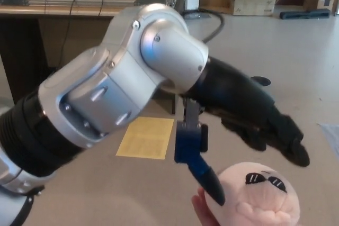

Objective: The robot extends its left hand to pick up an emotional support dumpling from the palm of a person and brings its hand down by its side. Then it extends its arm again to hand the dumpling back to the person.

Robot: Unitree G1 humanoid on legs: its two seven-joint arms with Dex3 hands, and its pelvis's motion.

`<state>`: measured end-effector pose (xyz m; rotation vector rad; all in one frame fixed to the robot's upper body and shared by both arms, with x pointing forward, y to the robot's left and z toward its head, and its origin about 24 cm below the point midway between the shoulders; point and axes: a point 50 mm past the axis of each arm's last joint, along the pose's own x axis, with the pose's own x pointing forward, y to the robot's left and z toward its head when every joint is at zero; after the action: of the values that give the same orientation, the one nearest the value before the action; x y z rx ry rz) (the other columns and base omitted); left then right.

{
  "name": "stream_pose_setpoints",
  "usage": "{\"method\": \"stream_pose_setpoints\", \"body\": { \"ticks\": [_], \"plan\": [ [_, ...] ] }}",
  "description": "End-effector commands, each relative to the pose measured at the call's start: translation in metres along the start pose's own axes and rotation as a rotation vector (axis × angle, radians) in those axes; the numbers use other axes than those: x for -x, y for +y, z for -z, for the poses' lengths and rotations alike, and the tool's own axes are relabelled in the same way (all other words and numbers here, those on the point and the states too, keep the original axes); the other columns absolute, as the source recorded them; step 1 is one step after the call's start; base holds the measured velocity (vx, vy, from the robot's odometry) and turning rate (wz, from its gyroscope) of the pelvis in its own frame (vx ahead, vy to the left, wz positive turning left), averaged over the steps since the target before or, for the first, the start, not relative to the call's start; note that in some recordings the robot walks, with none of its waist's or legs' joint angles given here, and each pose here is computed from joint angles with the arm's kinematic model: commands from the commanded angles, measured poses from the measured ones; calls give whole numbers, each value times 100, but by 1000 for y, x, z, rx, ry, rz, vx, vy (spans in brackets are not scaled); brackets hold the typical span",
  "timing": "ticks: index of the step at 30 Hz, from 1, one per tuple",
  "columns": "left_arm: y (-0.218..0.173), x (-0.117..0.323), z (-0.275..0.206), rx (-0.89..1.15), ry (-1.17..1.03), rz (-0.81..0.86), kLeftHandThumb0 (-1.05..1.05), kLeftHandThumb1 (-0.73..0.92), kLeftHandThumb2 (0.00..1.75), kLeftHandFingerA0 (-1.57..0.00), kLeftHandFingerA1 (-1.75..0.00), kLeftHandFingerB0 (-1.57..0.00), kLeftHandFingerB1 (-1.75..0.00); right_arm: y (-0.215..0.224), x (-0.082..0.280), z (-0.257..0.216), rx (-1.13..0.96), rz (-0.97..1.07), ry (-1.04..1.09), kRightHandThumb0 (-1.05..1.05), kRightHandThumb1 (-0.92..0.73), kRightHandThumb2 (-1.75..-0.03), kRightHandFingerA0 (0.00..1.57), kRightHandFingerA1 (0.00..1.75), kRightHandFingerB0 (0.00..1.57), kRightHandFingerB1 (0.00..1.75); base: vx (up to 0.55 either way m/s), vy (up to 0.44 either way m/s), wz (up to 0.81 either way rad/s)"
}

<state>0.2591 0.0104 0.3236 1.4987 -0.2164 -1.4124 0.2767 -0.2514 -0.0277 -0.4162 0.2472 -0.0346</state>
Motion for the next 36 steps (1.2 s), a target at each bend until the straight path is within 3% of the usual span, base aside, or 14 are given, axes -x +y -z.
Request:
{"method": "stream_pose_setpoints", "body": {
  "ticks": [1, 9, 10, 11, 12, 25, 26, 27, 31, 32, 33, 34, 35, 36],
  "plan": [
    [-11, -8, 7, 86, 10, 62, -83, 50, 90, 0, -8, 0, 0, -5, 0, 2, 7, 26, 22, -44, -64, -59, 69, 48, 35, 36, 0, 0, 0],
    [-23, -16, 3, 18, -7, 94, -100, 55, 101, 0, -19, 0, 0, -5, -3, -2, 6, 27, 17, -44, -64, -59, 69, 48, 35, 36, 0, 0, 0],
    [-27, -18, 1, 4, -12, 94, -103, 51, 73, 0, 0, 0, 0, -5, -3, -2, 5, 27, 16, -44, -64, -59, 69, 48, 35, 36, 0, 0, 0],
    [-29, -19, 0, -3, -16, 94, -103, 51, 73, 0, 0, 0, 0, -5, -3, -2, 4, 27, 16, -44, -64, -59, 69, 48, 35, 36, 0, 0, 0],
    [-31, -21, -1, -7, -24, 93, -105, 59, 59, 0, 0, 0, 0, -5, -3, -2, 4, 27, 16, -44, -64, -59, 69, 48, 35, 36, 0, 0, 0],
    [-47, -34, 0, -78, -27, 53, -105, 59, 77, 0, 0, 0, 0, -5, -5, -5, 2, 30, 6, -44, -64, -59, 69, 48, 35, 36, 0, 0, 0],
    [-56, -40, 2, -109, -39, -31, -105, 62, 100, 0, -31, 0, 0, -5, -5, -5, 3, 30, 6, -44, -64, -59, 69, 48, 35, 36, 0, 0, 0],
    [-67, -47, 4, -148, -59, -135, -105, 62, 100, 0, -31, 0, 0, -6, -5, -5, 5, 29, 6, -44, -64, -59, 69, 48, 35, 36, 0, 0, 0],
    [-76, -51, 5, -174, -66, -213, -105, 64, 105, 0, -39, 0, 0, -6, -5, -5, 5, 29, 6, -44, -64, -59, 69, 48, 35, 36, 0, 0, 0],
    [-82, -55, 7, -199, -65, -264, -105, 79, 117, 0, -54, 0, 0, -6, -5, -6, 5, 29, 5, -44, -64, -59, 69, 48, 35, 36, 0, 0, 0],
    [-87, -58, 8, -219, -67, -300, -105, 79, 117, 0, -54, 0, 0, -5, -6, -6, 5, 28, 5, -44, -64, -59, 69, 48, 35, 36, 0, 0, 0],
    [-94, -63, 9, -269, -74, -370, -105, 75, 150, -9, -56, 0, 0, -5, -6, -7, 6, 27, 4, -44, -64, -59, 69, 48, 35, 36, 0, 0, 0],
    [-96, -64, 10, -292, -78, -395, -105, 75, 150, -9, -56, 0, 0, -5, -6, -6, 7, 27, 5, -44, -64, -59, 69, 48, 35, 36, 0, 0, 0],
    [-100, -67, 12, -332, -93, -456, -105, 92, 136, -17, -68, 0, 0, -5, -6, -6, 7, 26, 5, -44, -64, -59, 69, 48, 35, 36, 0, 0, 0]
  ]
}}
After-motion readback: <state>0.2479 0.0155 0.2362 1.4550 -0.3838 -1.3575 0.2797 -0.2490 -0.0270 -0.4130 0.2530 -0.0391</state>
